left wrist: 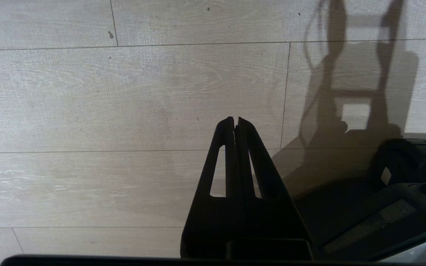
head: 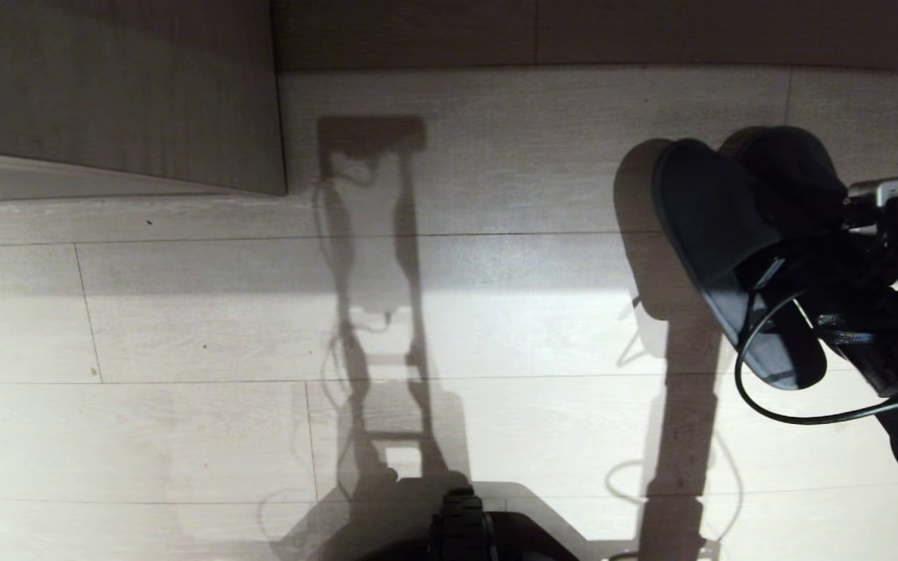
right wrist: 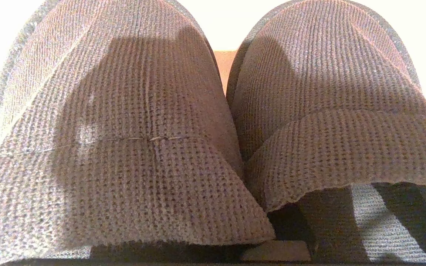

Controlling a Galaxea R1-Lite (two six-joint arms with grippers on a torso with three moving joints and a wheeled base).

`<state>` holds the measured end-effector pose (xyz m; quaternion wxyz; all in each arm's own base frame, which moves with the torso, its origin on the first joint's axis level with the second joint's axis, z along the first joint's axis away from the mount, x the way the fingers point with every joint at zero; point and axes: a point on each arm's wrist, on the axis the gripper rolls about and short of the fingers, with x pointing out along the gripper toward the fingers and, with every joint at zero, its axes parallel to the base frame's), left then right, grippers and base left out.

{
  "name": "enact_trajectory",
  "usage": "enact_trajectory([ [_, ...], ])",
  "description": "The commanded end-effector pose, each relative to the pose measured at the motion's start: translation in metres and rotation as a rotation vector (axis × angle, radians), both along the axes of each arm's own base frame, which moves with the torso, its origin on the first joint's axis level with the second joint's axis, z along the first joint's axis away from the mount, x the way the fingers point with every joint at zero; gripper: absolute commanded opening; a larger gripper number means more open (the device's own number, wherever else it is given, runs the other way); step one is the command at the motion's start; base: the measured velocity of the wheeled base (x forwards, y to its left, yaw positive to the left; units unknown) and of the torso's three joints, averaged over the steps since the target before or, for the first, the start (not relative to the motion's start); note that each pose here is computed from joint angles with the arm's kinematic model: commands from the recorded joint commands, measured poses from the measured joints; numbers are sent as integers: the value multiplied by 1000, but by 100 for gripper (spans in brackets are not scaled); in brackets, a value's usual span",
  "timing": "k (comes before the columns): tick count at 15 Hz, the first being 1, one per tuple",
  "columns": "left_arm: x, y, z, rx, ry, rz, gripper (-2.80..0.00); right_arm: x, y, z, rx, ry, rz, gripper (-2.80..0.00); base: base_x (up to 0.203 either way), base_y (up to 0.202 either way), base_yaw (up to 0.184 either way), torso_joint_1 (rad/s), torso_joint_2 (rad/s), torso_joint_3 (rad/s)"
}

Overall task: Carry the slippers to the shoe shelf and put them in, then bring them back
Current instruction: Place the slippers on the floor

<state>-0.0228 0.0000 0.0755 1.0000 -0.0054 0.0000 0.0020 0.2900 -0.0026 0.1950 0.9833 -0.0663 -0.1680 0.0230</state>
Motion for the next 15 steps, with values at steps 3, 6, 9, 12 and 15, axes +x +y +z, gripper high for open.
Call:
enact_trajectory([
  [3, 0, 0, 0, 0, 0, 1, -280, 27, -12, -26, 5, 65, -35, -280, 0, 0, 0, 0, 0, 0],
  [6, 0, 0, 0, 0, 1, 1, -280, 30, -13, -27, 5, 66, -43, -280, 0, 0, 0, 0, 0, 0],
  [9, 0, 0, 0, 0, 2, 1, -280, 33, -14, -32, 12, 79, -57, 0, 0, 0, 0, 0, 0, 0],
  [12, 0, 0, 0, 0, 0, 1, -280, 34, -15, -40, 15, 108, -58, 0, 0, 0, 0, 0, 0, 0],
  [15, 0, 0, 0, 0, 2, 1, -280, 41, -15, -75, 17, 227, -58, 0, 0, 0, 0, 0, 0, 0],
])
